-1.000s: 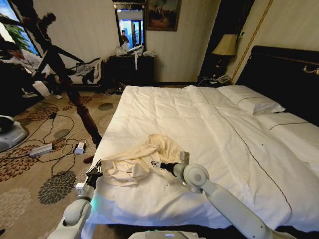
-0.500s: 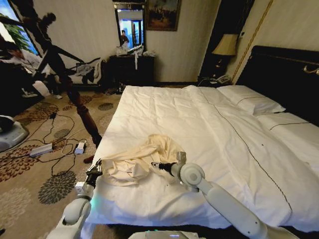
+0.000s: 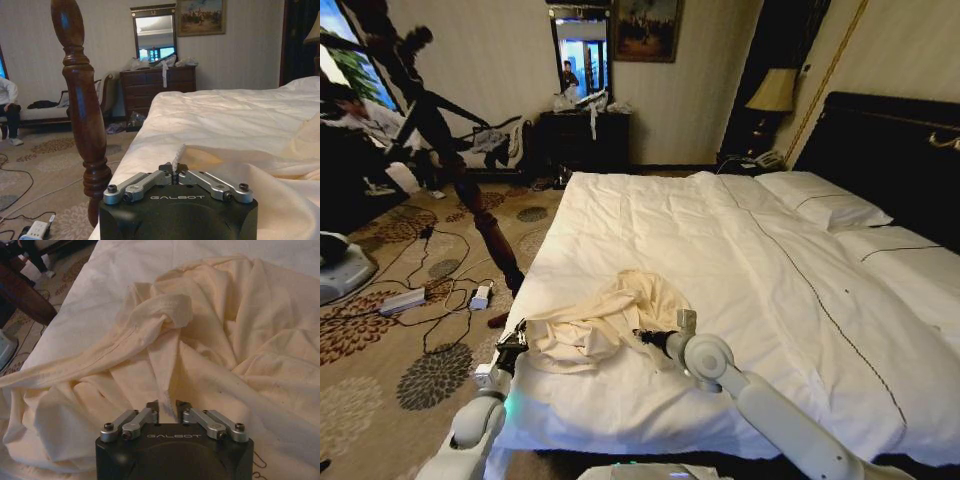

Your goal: Pick up the clothes from the bed and hang them on the clothes hanger.

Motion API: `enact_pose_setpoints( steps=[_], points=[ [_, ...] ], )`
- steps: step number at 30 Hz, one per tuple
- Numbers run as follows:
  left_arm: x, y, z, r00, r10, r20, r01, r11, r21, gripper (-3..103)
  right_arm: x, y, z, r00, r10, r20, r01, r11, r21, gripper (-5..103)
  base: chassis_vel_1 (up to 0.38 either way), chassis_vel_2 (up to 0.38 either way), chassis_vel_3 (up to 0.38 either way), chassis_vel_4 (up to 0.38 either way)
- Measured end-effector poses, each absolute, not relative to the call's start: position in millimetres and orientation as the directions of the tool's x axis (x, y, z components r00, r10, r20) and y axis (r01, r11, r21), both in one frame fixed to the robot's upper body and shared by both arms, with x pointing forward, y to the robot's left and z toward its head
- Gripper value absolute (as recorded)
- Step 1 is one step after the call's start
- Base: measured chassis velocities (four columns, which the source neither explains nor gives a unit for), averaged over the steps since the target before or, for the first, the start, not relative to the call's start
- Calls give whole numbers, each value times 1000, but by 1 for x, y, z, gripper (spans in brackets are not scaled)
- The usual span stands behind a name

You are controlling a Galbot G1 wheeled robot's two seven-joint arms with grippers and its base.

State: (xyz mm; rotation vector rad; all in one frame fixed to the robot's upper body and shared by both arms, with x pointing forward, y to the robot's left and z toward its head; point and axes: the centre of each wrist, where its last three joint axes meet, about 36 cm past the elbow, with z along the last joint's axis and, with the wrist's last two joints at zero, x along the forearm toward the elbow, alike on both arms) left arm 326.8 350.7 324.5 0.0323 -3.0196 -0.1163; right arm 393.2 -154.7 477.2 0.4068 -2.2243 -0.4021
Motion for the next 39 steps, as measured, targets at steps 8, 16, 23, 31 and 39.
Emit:
enact_pose_setpoints(
  steps=[8, 16, 23, 31, 39],
  points=[
    [330, 352, 327, -993, -19, 113, -10, 997, 74, 0, 388, -159, 473, -615, -457, 642, -172, 873, 457, 0, 0, 0, 0, 0],
    [332, 355, 333, -995, -15, 97, -9, 998, 55, 0, 381, -164, 473, -624, -503, 598, -202, 843, 499, 0, 0, 0, 0, 0],
    [335, 345, 408, -989, 26, -144, 40, 995, -96, 0, 358, -211, 507, -735, -674, 71, -530, 637, 560, 0, 0, 0, 0, 0],
    [319, 347, 484, -939, -20, -344, 53, 978, -202, 0, 356, -240, 576, -603, -690, -400, -780, 406, 476, 0, 0, 0, 0, 0],
    [314, 400, 612, -845, -12, -534, 52, 993, -105, 0, 353, -277, 674, -508, -617, -601, -859, 421, 292, 0, 0, 0, 0, 0]
  ],
)
